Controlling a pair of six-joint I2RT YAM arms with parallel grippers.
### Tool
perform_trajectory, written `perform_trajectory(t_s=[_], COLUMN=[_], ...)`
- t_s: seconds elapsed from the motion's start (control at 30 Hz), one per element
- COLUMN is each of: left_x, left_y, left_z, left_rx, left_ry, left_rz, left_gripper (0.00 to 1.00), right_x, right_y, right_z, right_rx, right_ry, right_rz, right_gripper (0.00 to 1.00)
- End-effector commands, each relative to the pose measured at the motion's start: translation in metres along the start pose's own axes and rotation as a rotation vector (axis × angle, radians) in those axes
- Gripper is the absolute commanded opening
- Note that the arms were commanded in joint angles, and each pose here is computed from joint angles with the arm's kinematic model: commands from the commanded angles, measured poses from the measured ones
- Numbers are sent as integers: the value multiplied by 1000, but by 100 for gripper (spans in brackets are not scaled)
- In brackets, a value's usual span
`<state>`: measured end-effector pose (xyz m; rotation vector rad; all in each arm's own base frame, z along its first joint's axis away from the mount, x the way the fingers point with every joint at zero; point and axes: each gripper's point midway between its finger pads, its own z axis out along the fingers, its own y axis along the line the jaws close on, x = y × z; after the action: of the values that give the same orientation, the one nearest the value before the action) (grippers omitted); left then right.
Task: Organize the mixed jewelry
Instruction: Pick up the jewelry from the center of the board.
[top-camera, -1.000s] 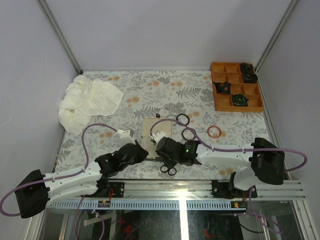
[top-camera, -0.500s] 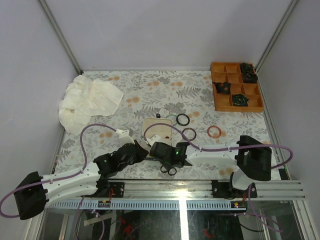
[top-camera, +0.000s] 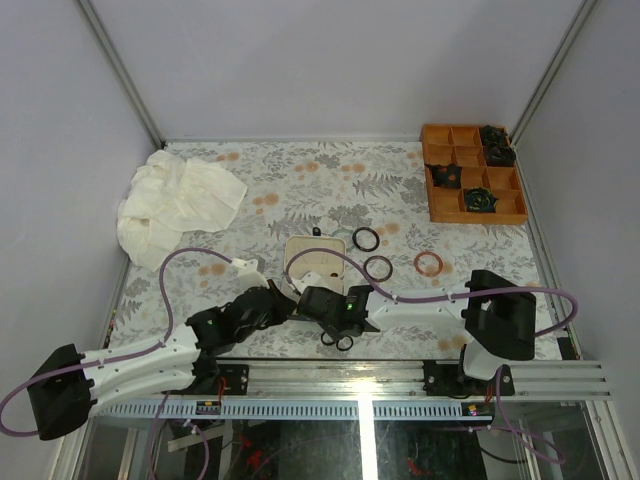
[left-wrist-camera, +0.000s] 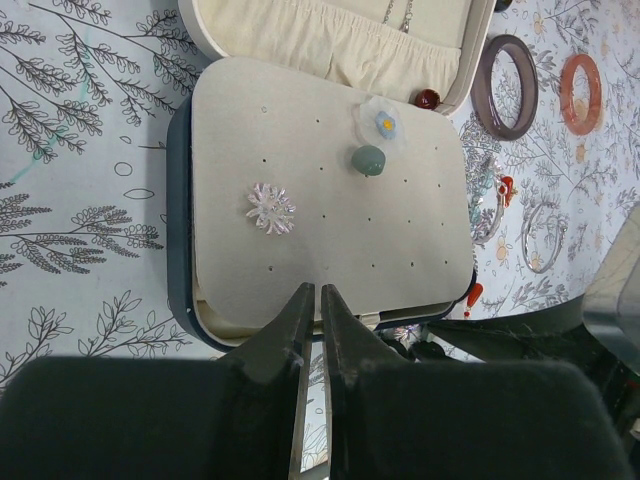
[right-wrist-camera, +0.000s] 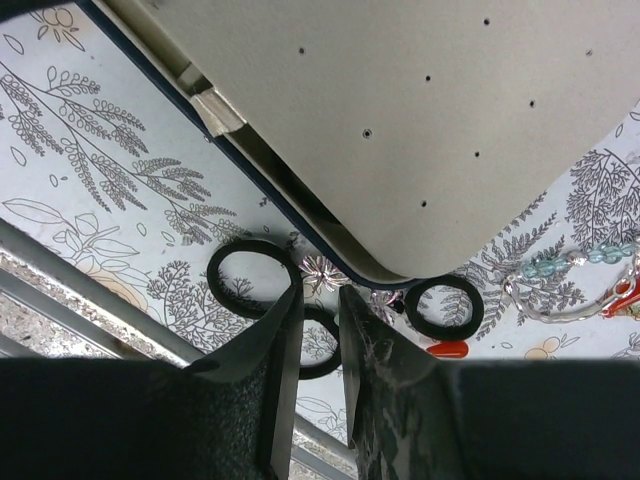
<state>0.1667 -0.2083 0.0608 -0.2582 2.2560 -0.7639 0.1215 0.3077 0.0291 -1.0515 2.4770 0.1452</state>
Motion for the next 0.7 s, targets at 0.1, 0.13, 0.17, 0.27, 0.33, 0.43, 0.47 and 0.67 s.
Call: perform_trajectory(t_s=[0.1,0.13,0.17,0.27,0.33,0.43,0.47,0.67], left_x=[-2,-2,-2,-2,-3,-3,-3,-6], left_y=[3,3,3,3,2,2,2,-2], left_z=[-1,-1,-1,-1,-2,-2,-2,-5], left_rx=[-7,-7,-6,-6,-4,-4,-3,13], left_ry=[-17,-17,-17,-18,-18,-18,-20,-25], left_rz=[19,18,19,19,19,19,18,12], left_gripper=[5,5,5,5,5,5,5,5], right_x=[-17,-17,-17,-17,-17,-16,-18,-23], right_y=[4,4,4,4,4,2,2,-6], right_z=[1,2,2,4,3,2,1,-14], right_rx=[24,25,25,27,29,33,35,44], right_ry=[-38,-36,-37,-35,-35,-37,-42,-95], right_rz=[10,9,9,6,7,9,12,29], right_gripper=[27,26,25,20,16,8,2,0])
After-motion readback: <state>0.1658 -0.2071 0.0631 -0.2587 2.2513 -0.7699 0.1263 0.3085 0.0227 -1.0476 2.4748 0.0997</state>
